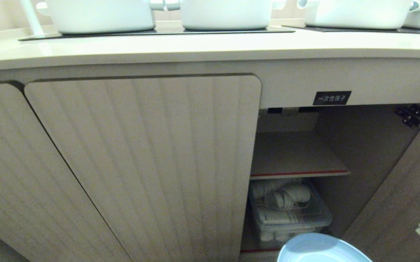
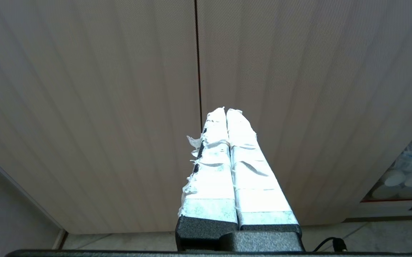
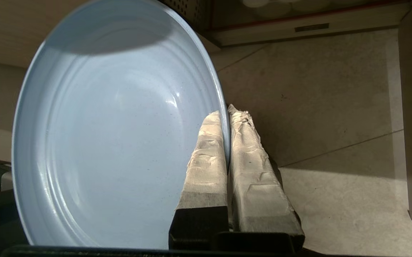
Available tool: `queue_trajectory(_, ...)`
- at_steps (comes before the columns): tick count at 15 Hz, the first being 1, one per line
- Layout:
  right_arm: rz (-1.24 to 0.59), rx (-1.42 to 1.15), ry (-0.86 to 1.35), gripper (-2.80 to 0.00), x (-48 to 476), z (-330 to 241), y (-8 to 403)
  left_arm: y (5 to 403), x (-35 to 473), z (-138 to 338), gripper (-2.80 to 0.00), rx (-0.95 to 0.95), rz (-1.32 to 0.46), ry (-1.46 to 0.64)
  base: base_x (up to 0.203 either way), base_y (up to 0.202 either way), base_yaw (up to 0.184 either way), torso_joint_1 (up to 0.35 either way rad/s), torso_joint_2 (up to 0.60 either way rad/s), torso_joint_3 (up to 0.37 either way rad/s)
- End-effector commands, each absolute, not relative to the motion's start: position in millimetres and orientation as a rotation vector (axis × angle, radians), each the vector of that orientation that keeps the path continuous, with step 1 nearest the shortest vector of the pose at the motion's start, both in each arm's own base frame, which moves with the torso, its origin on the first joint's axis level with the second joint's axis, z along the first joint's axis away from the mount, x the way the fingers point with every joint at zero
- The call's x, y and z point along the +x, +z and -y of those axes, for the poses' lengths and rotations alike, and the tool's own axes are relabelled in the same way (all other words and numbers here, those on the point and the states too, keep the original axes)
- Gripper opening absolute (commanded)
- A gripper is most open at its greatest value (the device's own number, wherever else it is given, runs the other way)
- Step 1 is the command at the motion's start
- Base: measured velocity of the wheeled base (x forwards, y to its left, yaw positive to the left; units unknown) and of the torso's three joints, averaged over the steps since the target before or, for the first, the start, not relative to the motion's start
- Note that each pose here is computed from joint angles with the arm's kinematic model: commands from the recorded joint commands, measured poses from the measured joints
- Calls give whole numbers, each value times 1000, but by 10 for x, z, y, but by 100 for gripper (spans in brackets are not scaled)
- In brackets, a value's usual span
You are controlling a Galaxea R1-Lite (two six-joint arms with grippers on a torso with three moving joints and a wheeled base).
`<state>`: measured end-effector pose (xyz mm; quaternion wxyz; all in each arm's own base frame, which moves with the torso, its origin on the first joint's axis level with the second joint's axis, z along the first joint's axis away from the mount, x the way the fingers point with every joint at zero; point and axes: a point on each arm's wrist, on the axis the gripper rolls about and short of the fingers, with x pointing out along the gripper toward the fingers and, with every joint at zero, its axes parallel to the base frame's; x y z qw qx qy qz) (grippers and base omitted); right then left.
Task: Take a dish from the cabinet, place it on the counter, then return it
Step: Place it on the table
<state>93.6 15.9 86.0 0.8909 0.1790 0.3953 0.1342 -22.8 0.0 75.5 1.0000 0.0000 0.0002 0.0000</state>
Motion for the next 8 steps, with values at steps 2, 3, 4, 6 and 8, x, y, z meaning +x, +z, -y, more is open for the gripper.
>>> queue_trajectory(2, -782, 380, 318, -280, 859, -159, 905, 755, -228, 0, -280, 0, 0, 2, 0, 0, 0, 0, 0, 0)
queue_trajectory(3, -790, 377, 322, -280, 841, -159, 902, 755, -228, 0, -280, 0, 0, 2, 0, 0, 0, 0, 0, 0)
queue_trajectory(4, -795, 369, 324, -280, 828, -158, 895, 755, -228, 0, -280, 0, 0, 2, 0, 0, 0, 0, 0, 0)
queue_trajectory(6, -784, 362, 326, -280, 813, -155, 903, 755, -228, 0, -280, 0, 0, 0, 0, 0, 0, 0, 0, 0)
queue_trajectory(8, -781, 359, 326, -280, 788, -153, 910, 755, -228, 0, -280, 0, 0, 0, 0, 0, 0, 0, 0, 0)
